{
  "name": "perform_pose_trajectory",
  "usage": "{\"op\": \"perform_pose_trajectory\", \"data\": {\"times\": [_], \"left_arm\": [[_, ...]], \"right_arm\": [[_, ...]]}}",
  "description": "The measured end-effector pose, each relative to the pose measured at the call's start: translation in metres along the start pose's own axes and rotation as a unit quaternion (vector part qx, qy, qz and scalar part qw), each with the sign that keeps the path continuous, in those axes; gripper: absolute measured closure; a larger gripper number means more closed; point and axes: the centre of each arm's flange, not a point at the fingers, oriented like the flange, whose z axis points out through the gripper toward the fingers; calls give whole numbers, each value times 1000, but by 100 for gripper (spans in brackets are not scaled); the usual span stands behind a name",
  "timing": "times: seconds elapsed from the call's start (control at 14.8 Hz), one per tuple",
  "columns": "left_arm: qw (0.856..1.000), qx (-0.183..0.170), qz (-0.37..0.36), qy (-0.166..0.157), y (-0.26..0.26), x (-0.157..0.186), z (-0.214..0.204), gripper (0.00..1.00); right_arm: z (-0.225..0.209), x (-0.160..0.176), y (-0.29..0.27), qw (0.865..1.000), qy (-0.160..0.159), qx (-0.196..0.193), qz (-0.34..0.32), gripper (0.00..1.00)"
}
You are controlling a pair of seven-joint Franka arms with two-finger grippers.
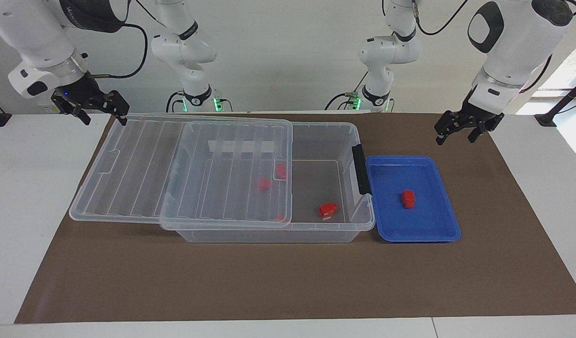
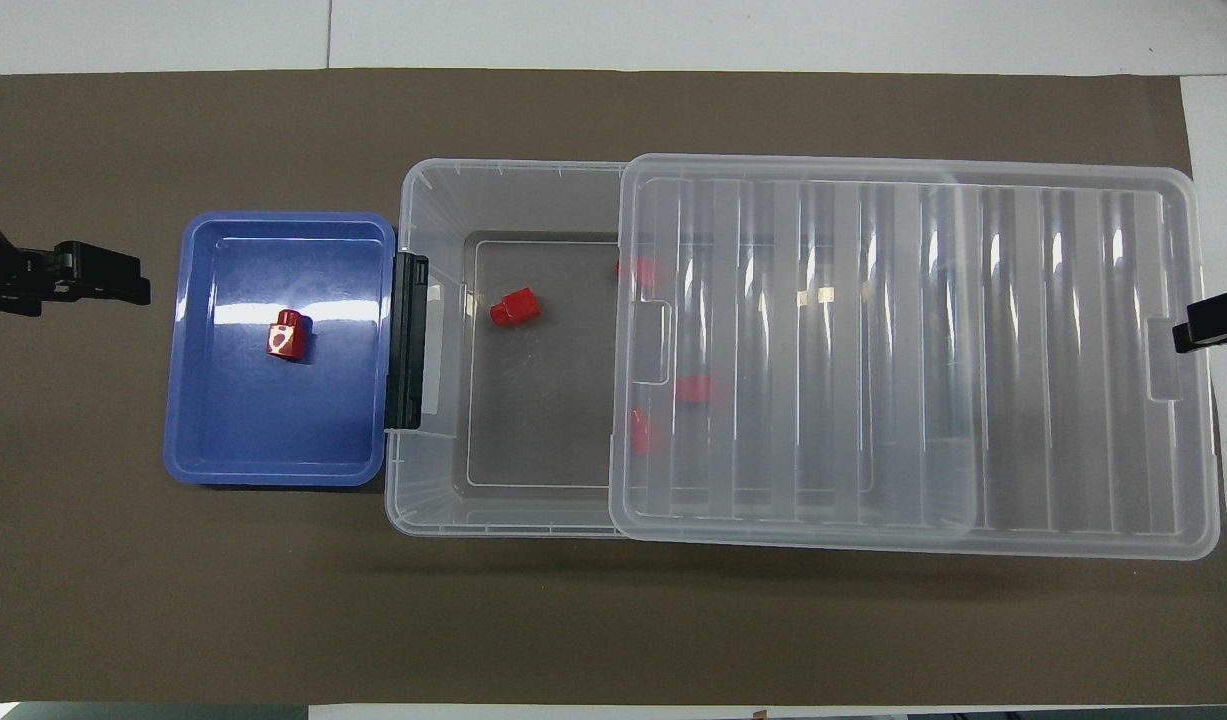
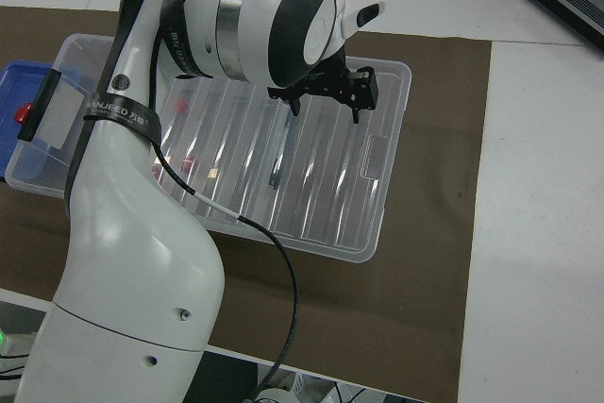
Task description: Place red block in blue tray from box
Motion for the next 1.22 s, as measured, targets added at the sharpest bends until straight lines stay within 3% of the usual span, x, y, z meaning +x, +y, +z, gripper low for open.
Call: {"op": "perform_pose_trajectory", "data": {"times": [0.07, 0.34, 0.68, 1.22], "left_arm": [[1000, 0, 0, 0, 0, 0, 0, 0], [1000, 0, 0, 3, 0, -1, -3, 0], [1000, 0, 0, 6, 0, -2, -5, 0], [1000, 0, 0, 6, 0, -2, -5, 0]], "right_arm": [[7, -1, 15, 1000, 11, -1, -10, 5], [47, -21, 82, 999, 40, -6, -5, 51], [100, -29, 97, 999, 49, -8, 0, 99], [142, -16, 115, 1000, 30, -5, -1, 99]]}}
